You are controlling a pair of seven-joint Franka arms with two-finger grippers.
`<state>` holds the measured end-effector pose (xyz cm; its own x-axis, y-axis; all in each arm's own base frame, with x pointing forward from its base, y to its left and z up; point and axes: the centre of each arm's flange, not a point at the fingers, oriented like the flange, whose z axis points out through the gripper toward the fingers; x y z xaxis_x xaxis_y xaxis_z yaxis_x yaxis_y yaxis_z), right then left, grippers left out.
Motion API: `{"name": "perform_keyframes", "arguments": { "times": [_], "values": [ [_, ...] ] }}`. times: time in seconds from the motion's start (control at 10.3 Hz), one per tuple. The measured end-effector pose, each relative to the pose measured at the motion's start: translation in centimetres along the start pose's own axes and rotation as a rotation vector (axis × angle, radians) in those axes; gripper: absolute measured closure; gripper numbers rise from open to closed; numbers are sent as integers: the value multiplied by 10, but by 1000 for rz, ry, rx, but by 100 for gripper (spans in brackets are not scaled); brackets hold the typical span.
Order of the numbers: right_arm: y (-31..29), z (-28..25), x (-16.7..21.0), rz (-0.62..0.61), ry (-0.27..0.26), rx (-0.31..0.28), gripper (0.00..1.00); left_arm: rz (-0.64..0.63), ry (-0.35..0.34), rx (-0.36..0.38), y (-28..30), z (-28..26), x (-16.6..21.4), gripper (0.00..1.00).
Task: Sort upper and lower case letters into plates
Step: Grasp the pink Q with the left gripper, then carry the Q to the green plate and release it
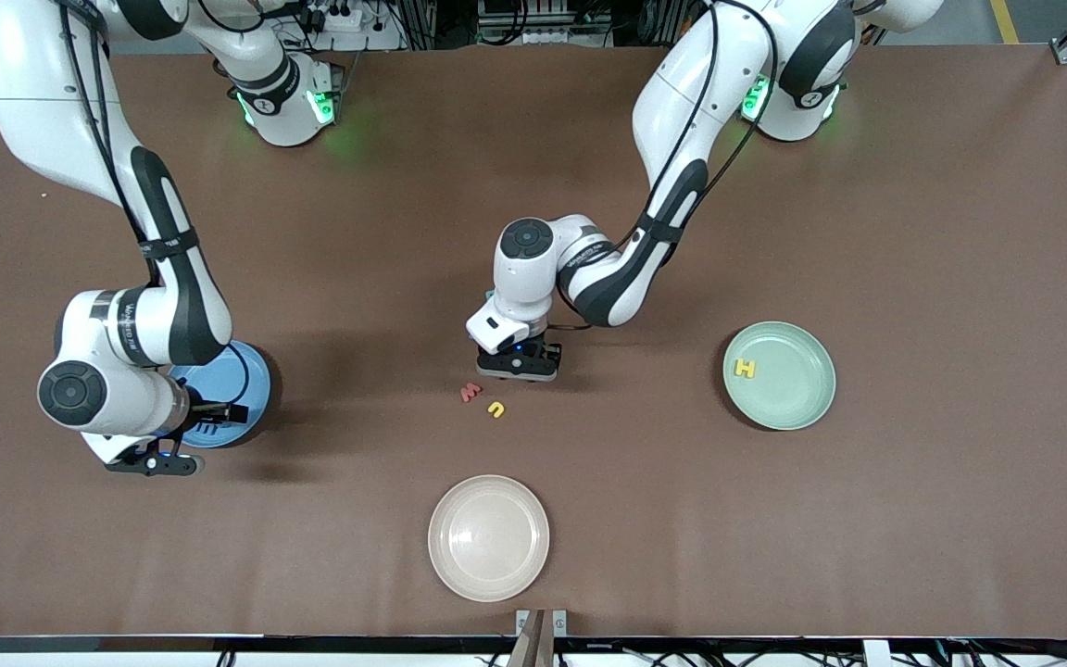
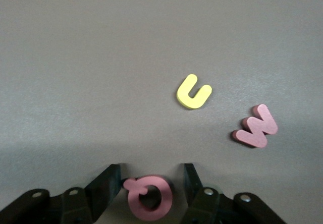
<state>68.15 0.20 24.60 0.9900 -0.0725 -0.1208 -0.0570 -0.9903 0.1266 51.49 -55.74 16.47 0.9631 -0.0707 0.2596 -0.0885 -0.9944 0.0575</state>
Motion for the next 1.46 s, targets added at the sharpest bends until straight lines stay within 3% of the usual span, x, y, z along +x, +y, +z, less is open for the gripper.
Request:
{"name": "perform_keyframes", "arguments": {
  "times": [0.87, 1.46],
  "values": [
    [-14, -3, 0, -18, 7, 0, 0, -73, -55, 6, 0, -4, 1, 51],
    [-75, -28, -1, -6, 60, 5, 0, -79, -64, 8, 3, -8, 0, 63]
  ]
}}
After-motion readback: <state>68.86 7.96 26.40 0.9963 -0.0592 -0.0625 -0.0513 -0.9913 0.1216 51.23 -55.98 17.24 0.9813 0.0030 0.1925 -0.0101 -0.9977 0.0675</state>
